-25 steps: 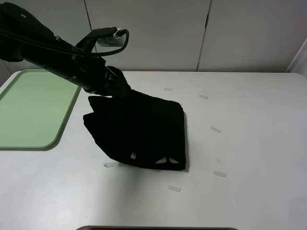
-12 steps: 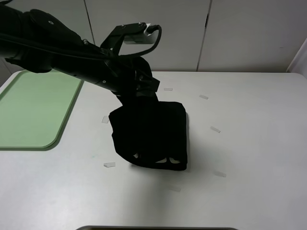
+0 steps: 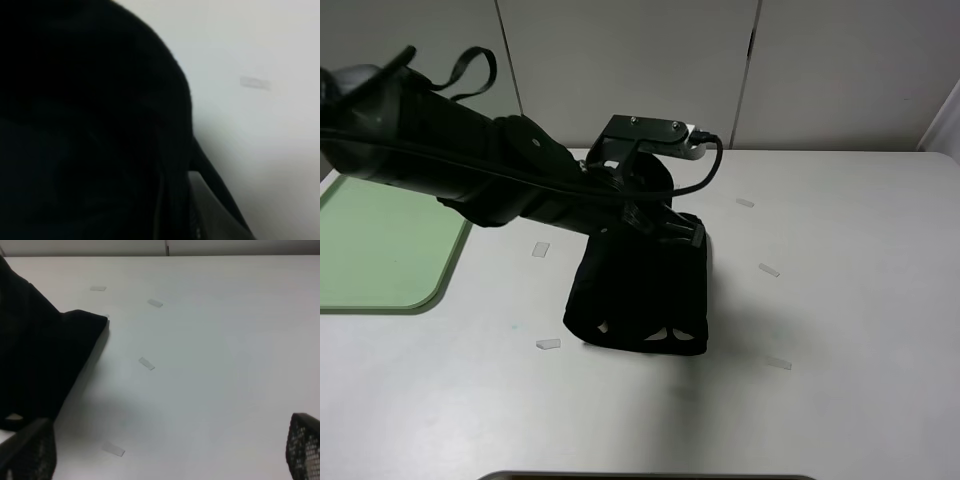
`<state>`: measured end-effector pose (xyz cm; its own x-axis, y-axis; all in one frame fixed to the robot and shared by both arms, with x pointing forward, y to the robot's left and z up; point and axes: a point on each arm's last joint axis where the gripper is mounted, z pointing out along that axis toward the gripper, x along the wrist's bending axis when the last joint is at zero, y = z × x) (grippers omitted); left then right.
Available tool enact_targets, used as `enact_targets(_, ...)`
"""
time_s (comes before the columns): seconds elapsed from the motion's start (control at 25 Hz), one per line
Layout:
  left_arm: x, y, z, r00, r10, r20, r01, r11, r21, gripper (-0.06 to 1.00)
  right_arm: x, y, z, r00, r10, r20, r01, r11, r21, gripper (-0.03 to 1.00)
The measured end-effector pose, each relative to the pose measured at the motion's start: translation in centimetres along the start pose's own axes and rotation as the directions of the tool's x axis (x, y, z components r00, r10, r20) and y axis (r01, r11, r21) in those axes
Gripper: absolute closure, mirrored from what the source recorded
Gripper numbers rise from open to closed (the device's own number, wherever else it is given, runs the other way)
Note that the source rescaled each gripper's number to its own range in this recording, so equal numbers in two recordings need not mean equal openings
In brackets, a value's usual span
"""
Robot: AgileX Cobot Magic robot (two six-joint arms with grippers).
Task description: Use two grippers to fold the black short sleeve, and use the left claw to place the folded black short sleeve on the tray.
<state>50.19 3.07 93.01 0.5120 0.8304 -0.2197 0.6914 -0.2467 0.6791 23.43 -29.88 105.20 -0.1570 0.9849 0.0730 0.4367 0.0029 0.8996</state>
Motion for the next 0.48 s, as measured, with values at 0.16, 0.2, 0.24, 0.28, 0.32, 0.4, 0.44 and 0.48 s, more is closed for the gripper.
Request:
enact_targets(0.16, -0.5, 0.0, 1.2, 0.998, -0.061, -0.017, 0.061, 0.998, -0.014, 0.92, 0.0, 0.0, 0.0, 1.000, 0.000, 0.000, 0.000, 1.000, 0.000, -0.03)
enact_targets(0.2, -0.7, 0.1, 1.5, 0.997, -0.078, -0.015, 0.078, 0.997, -0.015, 0.92, 0.0, 0.0, 0.0, 1.000, 0.000, 0.000, 0.000, 1.000, 0.000, -0.03)
enact_targets(0.24, -0.9, 0.1, 1.8, 0.996, -0.086, -0.012, 0.085, 0.996, -0.016, 0.92, 0.0, 0.0, 0.0, 1.000, 0.000, 0.000, 0.000, 1.000, 0.000, -0.03)
enact_targets(0.28, -1.1, 0.2, 2.0, 0.996, -0.088, -0.009, 0.088, 0.996, -0.016, 0.92, 0.0, 0.0, 0.0, 1.000, 0.000, 0.000, 0.000, 1.000, 0.000, -0.03)
enact_targets(0.32, -1.2, 0.2, 2.1, 0.996, -0.088, -0.006, 0.088, 0.996, -0.018, 0.92, 0.0, 0.0, 0.0, 1.000, 0.000, 0.000, 0.000, 1.000, 0.000, -0.03)
enact_targets(0.4, -1.7, 0.2, 2.4, 0.997, -0.074, -0.001, 0.074, 0.997, -0.018, 0.92, 0.0, 0.0, 0.0, 1.000, 0.000, 0.000, 0.000, 1.000, 0.000, -0.03)
enact_targets(0.44, -1.8, 0.2, 2.5, 0.998, -0.062, 0.002, 0.062, 0.998, -0.021, 0.92, 0.0, 0.0, 0.0, 1.000, 0.000, 0.000, 0.000, 1.000, 0.000, -0.03)
enact_targets(0.48, -2.0, 0.1, 2.6, 0.999, -0.045, 0.006, 0.046, 0.999, -0.019, 0.92, 0.0, 0.0, 0.0, 1.000, 0.000, 0.000, 0.000, 1.000, 0.000, -0.03)
